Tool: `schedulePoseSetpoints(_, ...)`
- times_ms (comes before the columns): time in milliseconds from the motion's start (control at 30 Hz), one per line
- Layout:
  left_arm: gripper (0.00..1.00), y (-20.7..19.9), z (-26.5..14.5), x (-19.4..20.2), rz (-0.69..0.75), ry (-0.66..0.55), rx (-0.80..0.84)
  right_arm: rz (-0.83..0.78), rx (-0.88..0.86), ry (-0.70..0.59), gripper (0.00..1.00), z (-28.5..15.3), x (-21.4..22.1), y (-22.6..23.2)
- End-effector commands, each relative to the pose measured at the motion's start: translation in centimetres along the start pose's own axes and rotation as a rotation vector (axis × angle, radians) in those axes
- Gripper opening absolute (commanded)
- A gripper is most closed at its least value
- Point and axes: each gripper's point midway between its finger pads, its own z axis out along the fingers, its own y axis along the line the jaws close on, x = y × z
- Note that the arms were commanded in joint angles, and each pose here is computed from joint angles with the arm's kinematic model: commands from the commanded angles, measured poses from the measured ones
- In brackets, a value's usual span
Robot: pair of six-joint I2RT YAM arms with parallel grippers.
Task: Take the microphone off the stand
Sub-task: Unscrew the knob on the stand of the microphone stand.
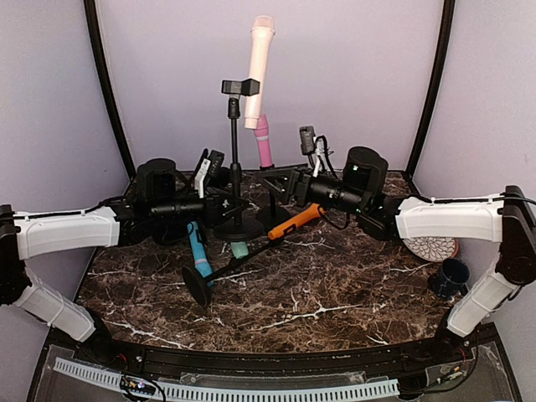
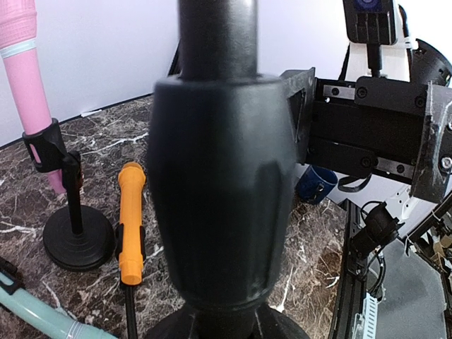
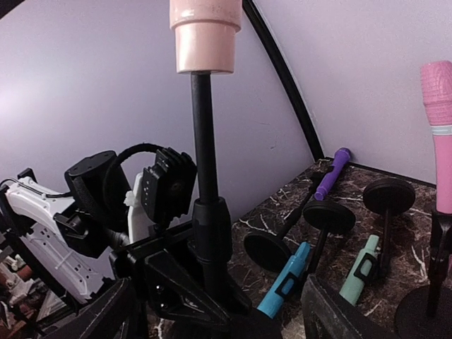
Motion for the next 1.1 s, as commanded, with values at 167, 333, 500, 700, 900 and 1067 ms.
schedulePoseSetpoints(167, 0.00, 0.1, -4.0, -2.3, 0.099, -0.169, -0.103, -0.029, 0.272, -0.009, 0.68, 5.8, 1.7, -1.0)
schedulePoseSetpoints(333, 0.00, 0.3, -4.0, -2.2, 0.098, -0.166, -0.114, -0.097, 0.232, -0.005, 0.65, 7.7, 1.7, 1.1)
schedulePoseSetpoints(500, 0.00, 0.4, -3.9, -2.1, 0.097, -0.163, -0.114, -0.104, 0.219, 0.017, 0.60, 9.0, 2.5, 1.9)
schedulePoseSetpoints(700, 0.00, 0.6, -4.0, -2.1, 0.103, -0.161, -0.130, -0.121, 0.212, 0.014, 0.51, 9.4, 2.4, 1.9)
schedulePoseSetpoints(900, 0.00, 0.5, -4.0, -2.1, 0.111, -0.158, -0.125, -0.161, 0.182, 0.048, 0.47, 9.9, 2.5, 2.4)
schedulePoseSetpoints(1067, 0.00, 0.3, -4.0, -2.2, 0.109, -0.158, -0.117, -0.157, 0.149, 0.055, 0.42, 9.9, 2.4, 2.7)
